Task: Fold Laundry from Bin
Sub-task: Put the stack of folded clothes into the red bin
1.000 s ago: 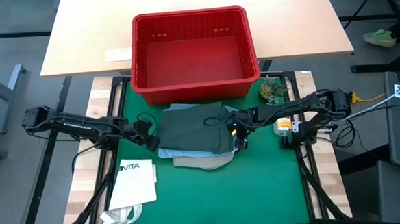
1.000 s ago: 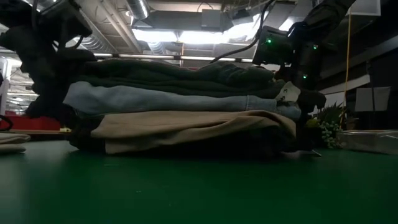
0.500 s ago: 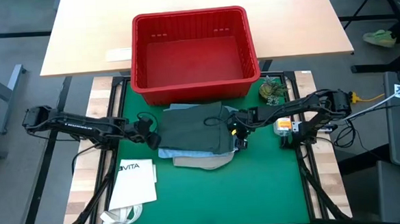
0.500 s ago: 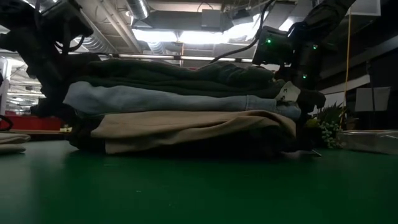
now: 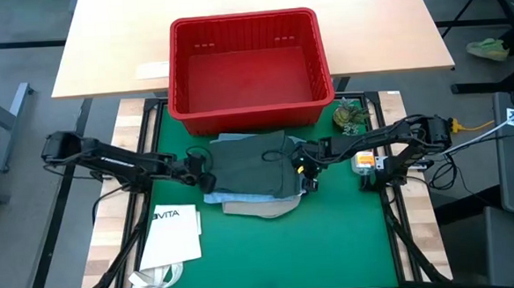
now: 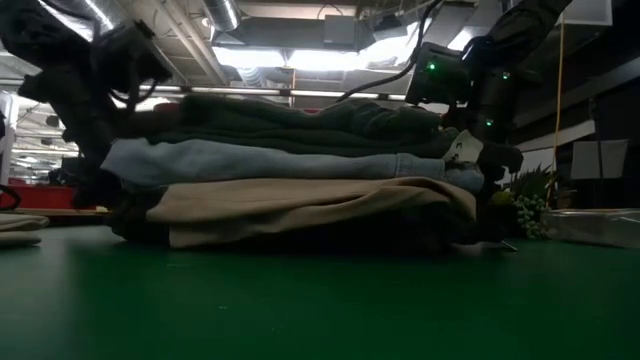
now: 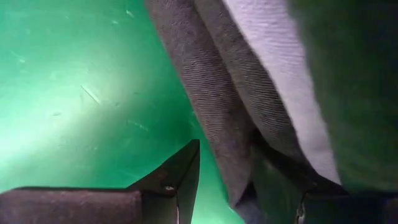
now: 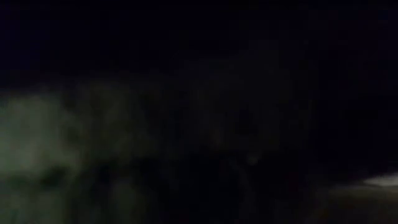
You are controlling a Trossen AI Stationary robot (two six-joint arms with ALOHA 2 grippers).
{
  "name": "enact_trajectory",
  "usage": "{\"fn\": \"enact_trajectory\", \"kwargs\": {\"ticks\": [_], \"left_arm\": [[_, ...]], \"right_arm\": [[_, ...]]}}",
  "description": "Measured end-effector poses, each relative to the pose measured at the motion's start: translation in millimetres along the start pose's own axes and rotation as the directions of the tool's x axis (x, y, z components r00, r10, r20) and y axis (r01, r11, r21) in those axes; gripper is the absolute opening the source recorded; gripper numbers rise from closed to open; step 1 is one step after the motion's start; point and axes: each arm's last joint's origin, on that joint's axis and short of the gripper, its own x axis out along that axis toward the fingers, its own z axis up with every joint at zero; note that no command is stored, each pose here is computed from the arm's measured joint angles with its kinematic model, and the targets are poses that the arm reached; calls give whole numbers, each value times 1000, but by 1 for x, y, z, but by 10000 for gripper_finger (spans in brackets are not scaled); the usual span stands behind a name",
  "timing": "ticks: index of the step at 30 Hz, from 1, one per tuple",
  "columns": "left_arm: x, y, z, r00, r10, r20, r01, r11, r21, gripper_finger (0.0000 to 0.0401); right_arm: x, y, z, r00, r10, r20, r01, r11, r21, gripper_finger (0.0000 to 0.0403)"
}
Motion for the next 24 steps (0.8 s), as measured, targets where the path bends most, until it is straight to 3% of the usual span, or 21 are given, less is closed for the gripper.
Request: {"fn": "enact_trajectory", "kwargs": {"ticks": [8,18,24], "left_arm": [[19,-1,4,1000,-20,-12,20,999,-27,135],[23,-4,5,998,-60,-1,60,998,-22,133],[24,-7,7,994,-111,2,111,994,12,93]], "right_arm": [[0,1,2,999,29,17,-29,1000,2,7],[4,2,5,997,58,43,-58,998,-2,7],[10,3,8,995,81,60,-81,997,-6,7]]}}
